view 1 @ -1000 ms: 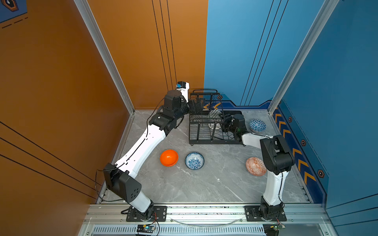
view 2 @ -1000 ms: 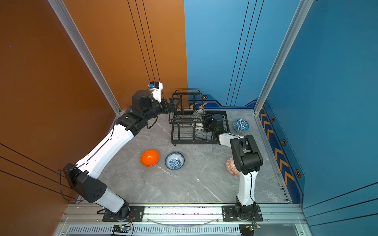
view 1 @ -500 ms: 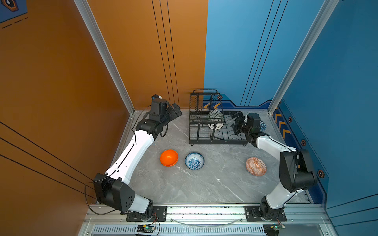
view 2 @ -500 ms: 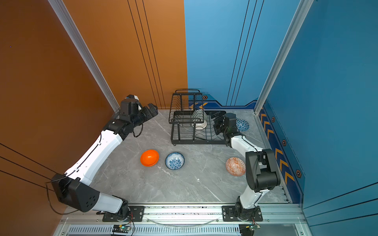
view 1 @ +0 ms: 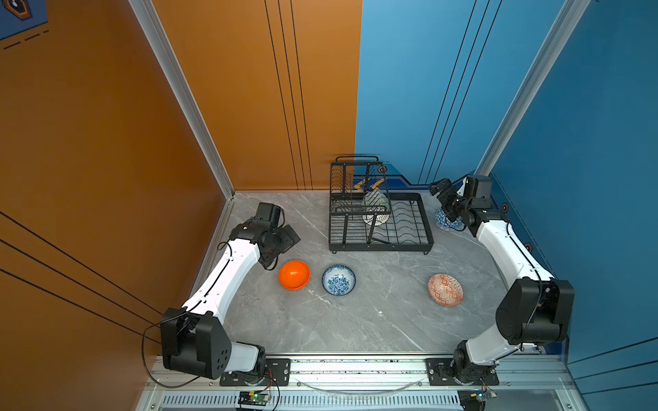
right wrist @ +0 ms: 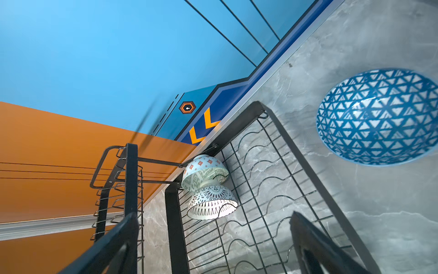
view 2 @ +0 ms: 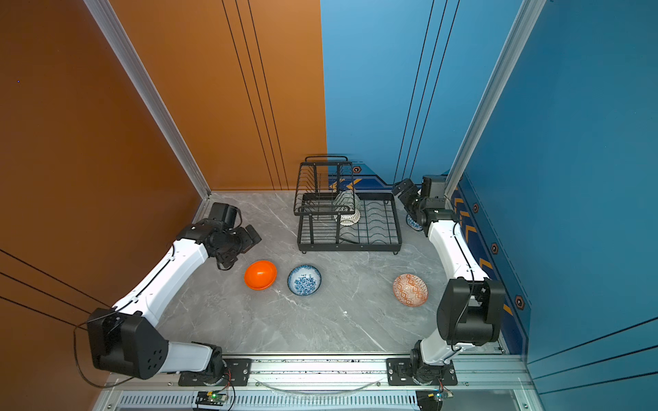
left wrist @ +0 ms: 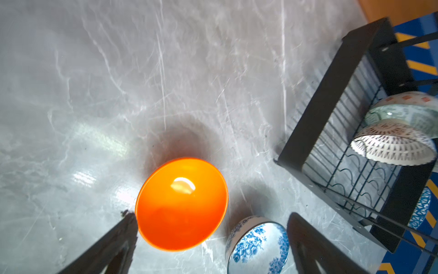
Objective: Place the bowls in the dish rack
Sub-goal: 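Open the right gripper and withdraw while the left reaches toward the orange bowl, then grasp the orange bowl rim with the left gripper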
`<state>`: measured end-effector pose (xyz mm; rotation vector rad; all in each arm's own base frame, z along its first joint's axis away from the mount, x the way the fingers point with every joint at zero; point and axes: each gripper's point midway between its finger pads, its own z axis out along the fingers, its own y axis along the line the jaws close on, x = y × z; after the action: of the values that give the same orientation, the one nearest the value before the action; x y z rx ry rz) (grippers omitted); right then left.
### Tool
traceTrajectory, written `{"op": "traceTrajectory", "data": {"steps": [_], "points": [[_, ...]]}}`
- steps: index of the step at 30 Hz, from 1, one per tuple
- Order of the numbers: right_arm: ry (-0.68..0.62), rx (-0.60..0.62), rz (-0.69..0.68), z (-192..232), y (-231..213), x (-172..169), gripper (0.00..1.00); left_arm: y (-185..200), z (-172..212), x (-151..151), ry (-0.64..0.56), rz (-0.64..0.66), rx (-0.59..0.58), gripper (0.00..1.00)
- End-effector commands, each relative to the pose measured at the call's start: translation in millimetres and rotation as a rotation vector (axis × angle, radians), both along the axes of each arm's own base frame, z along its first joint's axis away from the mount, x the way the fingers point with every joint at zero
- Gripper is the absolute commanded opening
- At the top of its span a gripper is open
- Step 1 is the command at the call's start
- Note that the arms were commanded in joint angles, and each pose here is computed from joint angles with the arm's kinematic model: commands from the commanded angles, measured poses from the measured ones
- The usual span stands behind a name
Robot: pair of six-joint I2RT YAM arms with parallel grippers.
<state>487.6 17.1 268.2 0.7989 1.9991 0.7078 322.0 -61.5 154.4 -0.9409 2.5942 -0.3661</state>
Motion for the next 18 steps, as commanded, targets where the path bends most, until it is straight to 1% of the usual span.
{"op": "traceTrajectory", "data": {"steps": [1, 5, 8, 10, 13, 15, 16, 18], "points": [[0.022, -0.039, 0.027, 0, 3, 1, 1.00, -6, -26, -32, 0.137, -0.029, -0.055, 0.98], [0.015, -0.032, 0.040, 4, 7, 2, 1.00, 0, -45, -51, 0.191, -0.019, -0.047, 0.94], [0.024, -0.020, 0.043, 0, 9, 1, 1.00, 0, -59, -63, 0.241, -0.009, -0.062, 0.92], [0.032, -0.010, 0.043, -3, 9, 0, 1.00, 1, -67, -68, 0.269, -0.009, -0.056, 0.91], [0.032, -0.001, 0.045, -3, 11, 1, 1.00, -1, -79, -73, 0.315, -0.025, -0.066, 0.87], [0.029, 0.000, 0.048, -1, 13, 2, 1.00, -2, -84, -74, 0.337, -0.039, -0.066, 0.87], [0.028, 0.001, 0.049, -1, 14, 2, 1.00, -2, -86, -73, 0.343, -0.048, -0.062, 0.82], [0.029, 0.004, 0.051, -1, 16, 1, 1.00, -3, -91, -72, 0.351, -0.053, -0.066, 0.77]]}}
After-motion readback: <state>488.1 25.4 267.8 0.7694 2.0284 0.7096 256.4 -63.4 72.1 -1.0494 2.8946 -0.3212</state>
